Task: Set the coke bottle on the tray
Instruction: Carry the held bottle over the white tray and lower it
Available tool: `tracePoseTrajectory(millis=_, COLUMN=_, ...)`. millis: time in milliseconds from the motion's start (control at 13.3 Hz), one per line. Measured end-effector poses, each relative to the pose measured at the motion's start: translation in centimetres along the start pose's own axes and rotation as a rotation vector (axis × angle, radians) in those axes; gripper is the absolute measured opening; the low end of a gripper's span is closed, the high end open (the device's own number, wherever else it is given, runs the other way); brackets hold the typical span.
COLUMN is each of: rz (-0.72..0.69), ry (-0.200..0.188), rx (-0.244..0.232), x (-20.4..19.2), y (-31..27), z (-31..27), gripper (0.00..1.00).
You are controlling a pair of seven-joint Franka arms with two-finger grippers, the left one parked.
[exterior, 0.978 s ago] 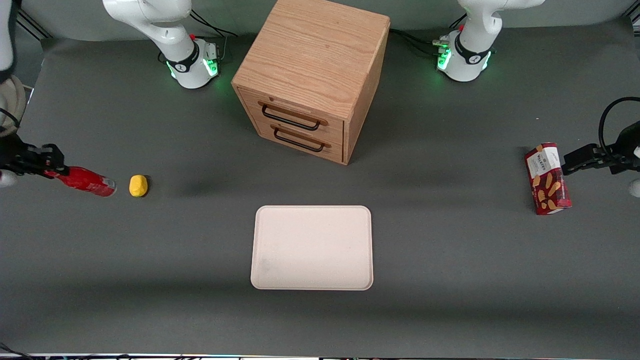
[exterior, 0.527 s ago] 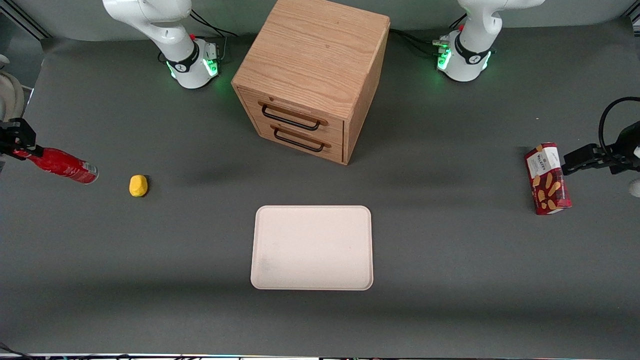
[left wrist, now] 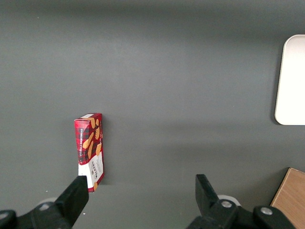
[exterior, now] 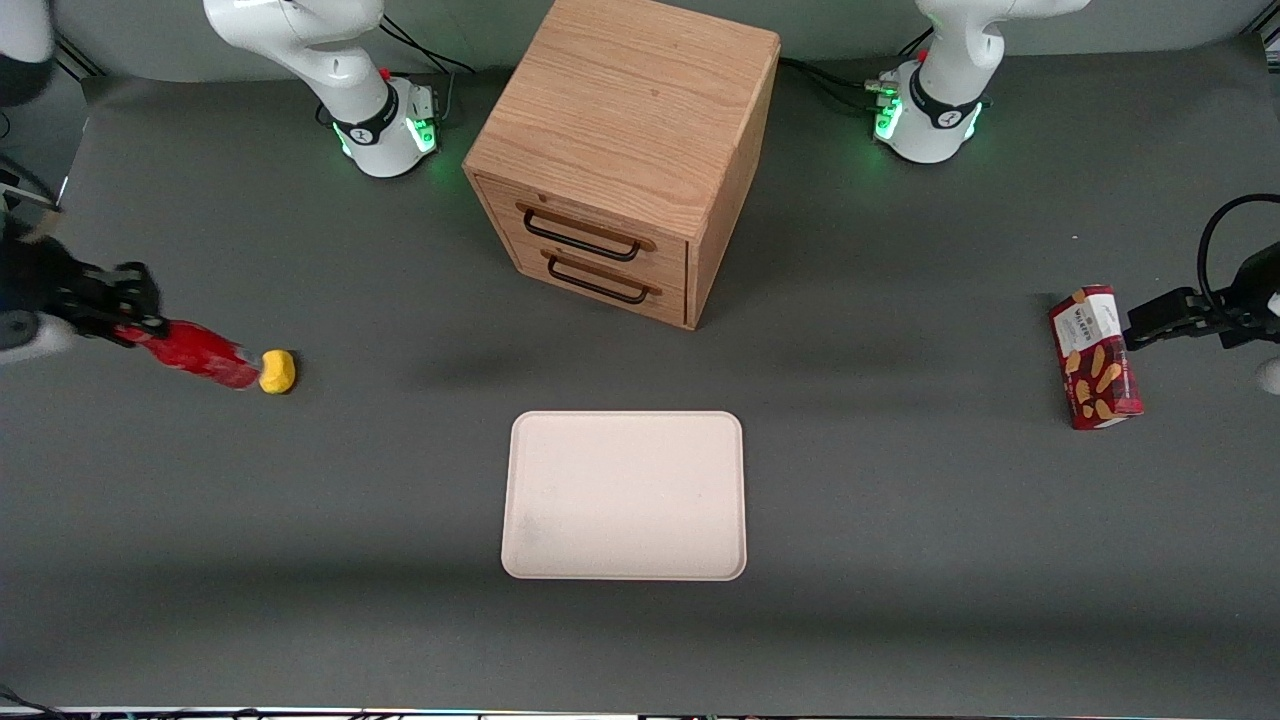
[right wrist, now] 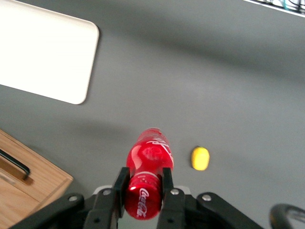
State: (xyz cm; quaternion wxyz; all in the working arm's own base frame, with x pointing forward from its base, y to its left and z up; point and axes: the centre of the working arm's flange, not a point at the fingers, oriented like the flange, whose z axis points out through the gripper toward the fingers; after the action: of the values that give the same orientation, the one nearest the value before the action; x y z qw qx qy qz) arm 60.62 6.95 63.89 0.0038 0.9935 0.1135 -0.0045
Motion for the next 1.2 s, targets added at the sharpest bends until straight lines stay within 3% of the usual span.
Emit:
tracePoseTrajectory(millis=677, rz=0.209, ry=0.009, rx=-0.017, x=5.0, y=-21.6, z=3.7, gripper=0.32)
tracePoseTrajectory(millis=1204, rz=0.239, ry=0.066, rx=0.008, x=7.0, y=-23.7, z=5.4, gripper=0.32)
